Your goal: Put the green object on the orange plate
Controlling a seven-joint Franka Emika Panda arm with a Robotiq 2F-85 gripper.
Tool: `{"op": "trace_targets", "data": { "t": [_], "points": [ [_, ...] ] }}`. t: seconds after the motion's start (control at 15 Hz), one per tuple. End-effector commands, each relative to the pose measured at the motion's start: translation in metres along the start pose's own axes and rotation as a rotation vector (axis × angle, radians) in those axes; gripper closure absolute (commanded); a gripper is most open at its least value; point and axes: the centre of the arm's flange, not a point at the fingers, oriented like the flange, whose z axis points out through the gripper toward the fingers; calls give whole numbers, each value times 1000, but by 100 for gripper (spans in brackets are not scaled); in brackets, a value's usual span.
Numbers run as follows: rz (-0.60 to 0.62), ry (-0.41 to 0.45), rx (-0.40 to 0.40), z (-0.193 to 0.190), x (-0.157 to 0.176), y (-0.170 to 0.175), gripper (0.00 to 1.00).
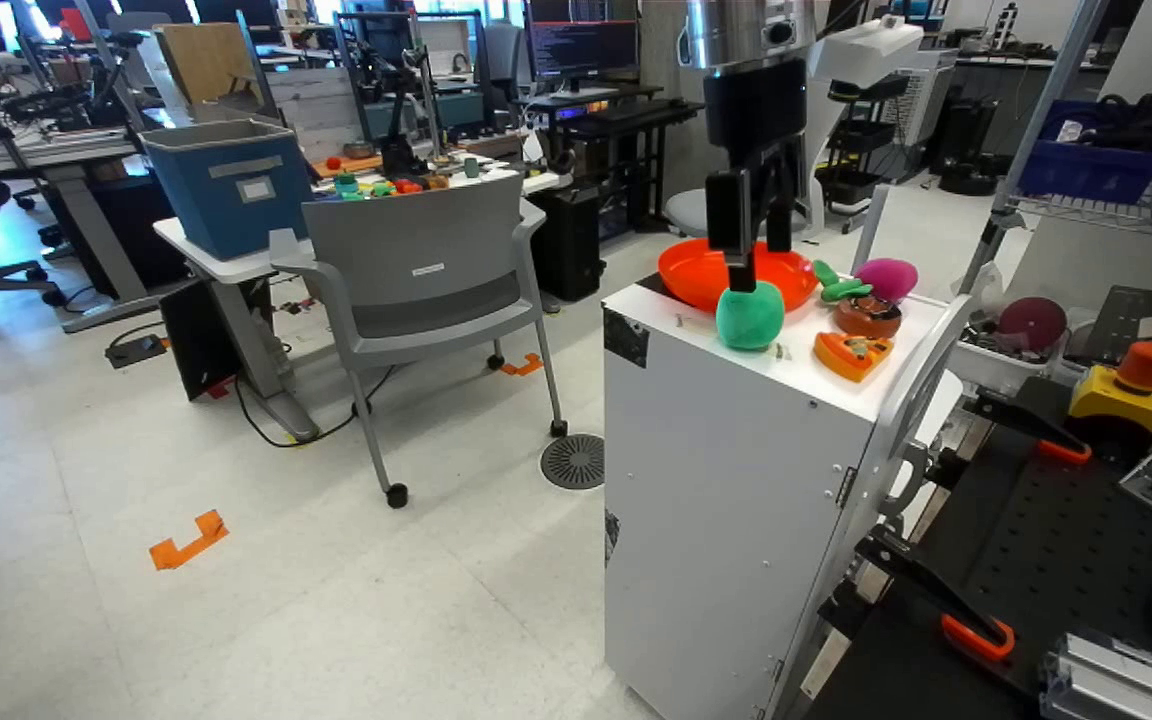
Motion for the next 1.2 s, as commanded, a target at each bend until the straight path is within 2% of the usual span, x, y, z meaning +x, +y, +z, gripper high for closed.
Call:
{"op": "trace_targets", "data": {
  "t": [0.0,0.33,0.8,1.13],
  "points": [
    [-11,3,10,-2,7,0,0],
    [-11,-1,6,-1,7,0,0],
    [3,-113,7,8,12,2,0],
    [2,-151,10,12,15,3,0]
  ]
}}
